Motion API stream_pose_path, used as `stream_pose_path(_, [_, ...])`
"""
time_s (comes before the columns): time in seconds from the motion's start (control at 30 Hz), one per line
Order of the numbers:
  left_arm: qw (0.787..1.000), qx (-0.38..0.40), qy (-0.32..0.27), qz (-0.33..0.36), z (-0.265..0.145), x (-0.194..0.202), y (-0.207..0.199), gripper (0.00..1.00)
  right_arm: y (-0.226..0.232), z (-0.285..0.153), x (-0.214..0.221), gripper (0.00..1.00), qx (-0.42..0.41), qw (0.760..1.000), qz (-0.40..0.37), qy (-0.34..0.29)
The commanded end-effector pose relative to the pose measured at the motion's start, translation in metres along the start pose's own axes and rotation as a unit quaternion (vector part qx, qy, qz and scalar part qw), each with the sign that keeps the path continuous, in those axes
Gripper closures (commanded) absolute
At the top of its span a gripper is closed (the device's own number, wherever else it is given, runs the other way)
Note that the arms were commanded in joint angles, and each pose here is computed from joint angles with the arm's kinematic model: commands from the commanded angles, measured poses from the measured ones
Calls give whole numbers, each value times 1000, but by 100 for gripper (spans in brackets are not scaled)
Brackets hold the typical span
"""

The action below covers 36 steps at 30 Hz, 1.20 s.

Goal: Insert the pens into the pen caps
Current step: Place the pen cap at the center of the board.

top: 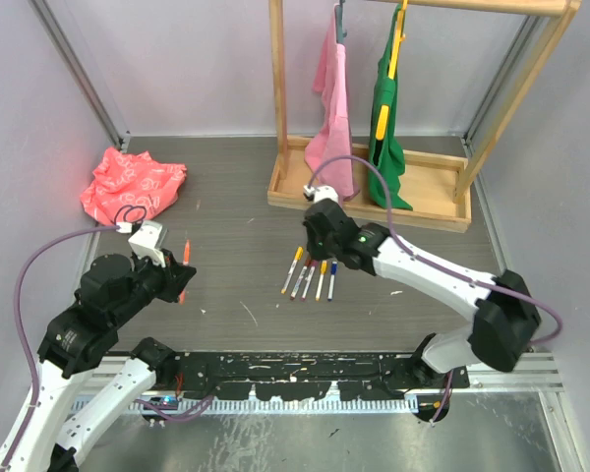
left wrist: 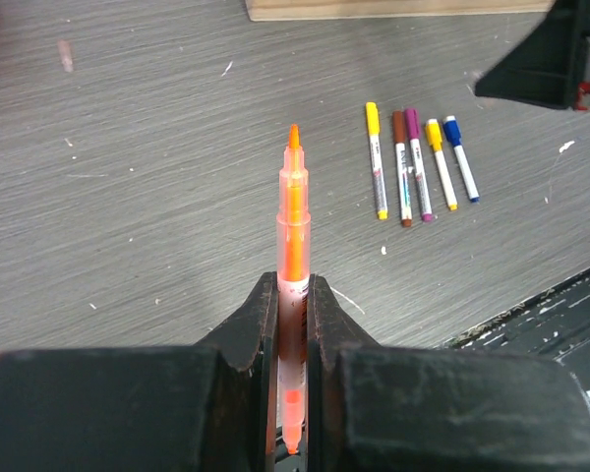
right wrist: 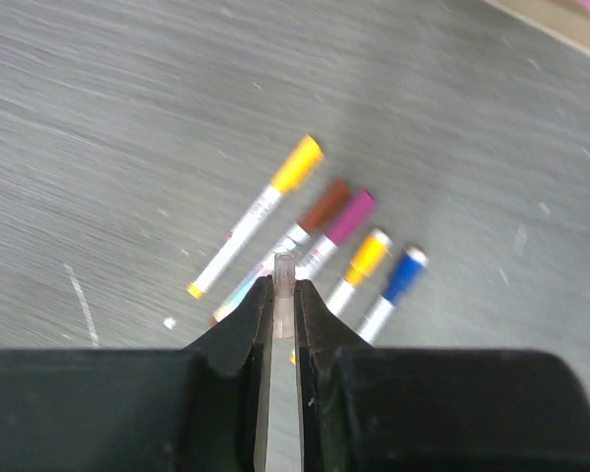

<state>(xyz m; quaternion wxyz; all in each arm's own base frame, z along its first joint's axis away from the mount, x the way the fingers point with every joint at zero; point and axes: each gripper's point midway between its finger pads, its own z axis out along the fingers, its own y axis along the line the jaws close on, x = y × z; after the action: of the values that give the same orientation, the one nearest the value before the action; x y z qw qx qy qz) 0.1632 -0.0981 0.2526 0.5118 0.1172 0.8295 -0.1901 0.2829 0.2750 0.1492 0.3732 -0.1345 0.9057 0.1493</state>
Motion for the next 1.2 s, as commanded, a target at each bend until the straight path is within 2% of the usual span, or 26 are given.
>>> stream_pose_path(0.0, [999, 23, -36, -6, 3, -22, -10, 100, -50, -35, 30, 100, 97, 994, 44, 4])
stream_pose_path(0.13, [999, 20, -25, -6, 8, -16, -9, 100, -82, -45, 71, 100, 147, 985, 82, 25])
stream_pose_path(0.23, [1000, 21, -18, -5, 10, -14, -9, 100, -94, -39, 94, 100, 154, 981, 100, 56])
stream_pose_path(0.37, [1000, 28, -13, -5, 12, -13, -12, 100, -95, -21, 114, 100, 158, 977, 90, 108])
stream_pose_path(0.53, [1000, 23, -15, -5, 11, -12, -10, 100, -101, -10, 129, 100, 172, 972, 77, 143])
stream_pose_path(0.97, [1000, 25, -14, -4, 11, -11, -10, 100, -93, 6, 168, 97, 113, 966, 97, 214])
stream_pose_path(1.07, [1000, 25, -13, -4, 12, -11, -10, 100, -96, 6, 174, 92, 111, 963, 103, 225])
stream_pose_path(1.17, [1000, 27, -9, -4, 13, -10, -11, 100, -99, 4, 179, 81, 117, 959, 100, 237])
